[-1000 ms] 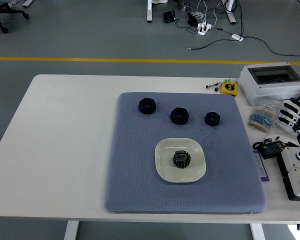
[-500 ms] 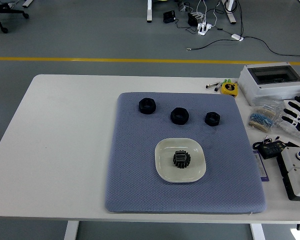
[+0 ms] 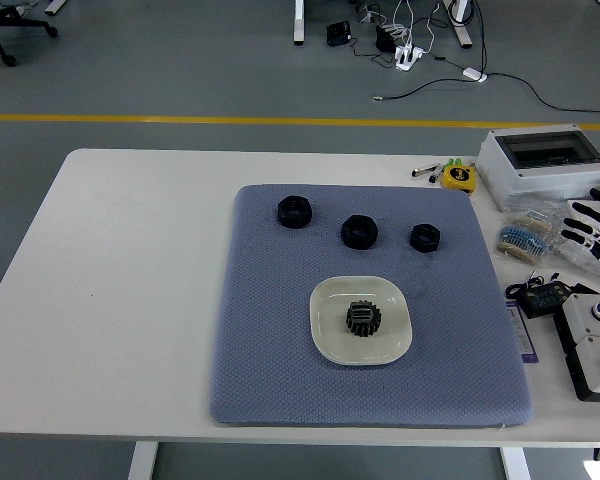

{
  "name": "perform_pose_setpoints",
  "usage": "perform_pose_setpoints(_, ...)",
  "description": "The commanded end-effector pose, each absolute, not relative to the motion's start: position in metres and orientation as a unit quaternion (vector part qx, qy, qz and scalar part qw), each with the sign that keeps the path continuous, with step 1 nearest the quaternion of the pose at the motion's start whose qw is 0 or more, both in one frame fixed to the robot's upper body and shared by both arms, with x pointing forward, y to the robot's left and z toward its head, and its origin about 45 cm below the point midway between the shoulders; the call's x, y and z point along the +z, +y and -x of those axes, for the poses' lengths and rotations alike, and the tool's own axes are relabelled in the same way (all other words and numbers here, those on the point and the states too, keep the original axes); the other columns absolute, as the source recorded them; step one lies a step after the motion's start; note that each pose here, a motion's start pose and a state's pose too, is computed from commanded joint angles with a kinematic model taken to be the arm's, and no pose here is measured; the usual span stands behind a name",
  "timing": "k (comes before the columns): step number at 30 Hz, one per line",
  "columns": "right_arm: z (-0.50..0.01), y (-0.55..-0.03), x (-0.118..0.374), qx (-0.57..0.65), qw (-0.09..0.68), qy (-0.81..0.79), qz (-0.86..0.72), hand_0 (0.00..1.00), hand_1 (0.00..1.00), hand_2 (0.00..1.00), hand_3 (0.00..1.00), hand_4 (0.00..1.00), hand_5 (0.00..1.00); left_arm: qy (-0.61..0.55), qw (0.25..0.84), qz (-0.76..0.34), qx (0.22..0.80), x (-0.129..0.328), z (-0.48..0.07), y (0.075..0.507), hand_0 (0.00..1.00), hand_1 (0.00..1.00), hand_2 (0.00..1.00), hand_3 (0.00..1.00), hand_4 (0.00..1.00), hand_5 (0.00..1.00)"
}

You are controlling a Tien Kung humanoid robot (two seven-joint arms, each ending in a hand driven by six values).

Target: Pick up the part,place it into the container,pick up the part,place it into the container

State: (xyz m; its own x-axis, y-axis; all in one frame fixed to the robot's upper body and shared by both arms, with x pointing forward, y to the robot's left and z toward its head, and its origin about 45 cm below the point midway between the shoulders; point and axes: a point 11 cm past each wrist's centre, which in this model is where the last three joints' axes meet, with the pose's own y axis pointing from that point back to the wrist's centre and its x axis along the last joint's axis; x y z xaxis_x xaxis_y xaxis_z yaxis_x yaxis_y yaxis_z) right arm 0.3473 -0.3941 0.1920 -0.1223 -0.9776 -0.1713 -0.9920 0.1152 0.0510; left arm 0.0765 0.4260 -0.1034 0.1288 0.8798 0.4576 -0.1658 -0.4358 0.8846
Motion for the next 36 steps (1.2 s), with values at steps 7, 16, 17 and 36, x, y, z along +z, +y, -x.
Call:
perform_pose_setpoints(7,-0.347,-0.396,0.193,0.077,0.050,0.746,0.660,0.623,0.594,0.690,0.807,0.998,0.870,0.293,0.444,-0.608,0.590,-0.103,-0.078,0.426,0.711,0.630,0.717,0.620,0.716,0.680)
perform_pose_setpoints(16,-0.346,-0.393,0.188,0.085,0.047,0.742,0.663,0.623,0.594,0.696,0.810,0.998,0.869,0.296,0.442,-0.612,0.585,-0.104,-0.074,0.426,0.709,0.630,0.717,0.619,0.716,0.680)
perform_pose_setpoints(17,-0.346,-0.393,0.188,0.085,0.047,0.742,0.664,0.623,0.599,0.708,0.804,0.998,0.868,0.295,0.442,-0.613,0.585,-0.104,-0.074,0.426,0.709,0.630,0.717,0.619,0.716,0.680)
perform_pose_setpoints(36,-0.345,-0.384,0.183,0.095,0.045,0.730,0.675,0.639,0.654,0.751,0.800,0.998,0.869,0.299,0.437,-0.620,0.579,-0.105,-0.064,0.428,0.710,0.630,0.717,0.618,0.716,0.679)
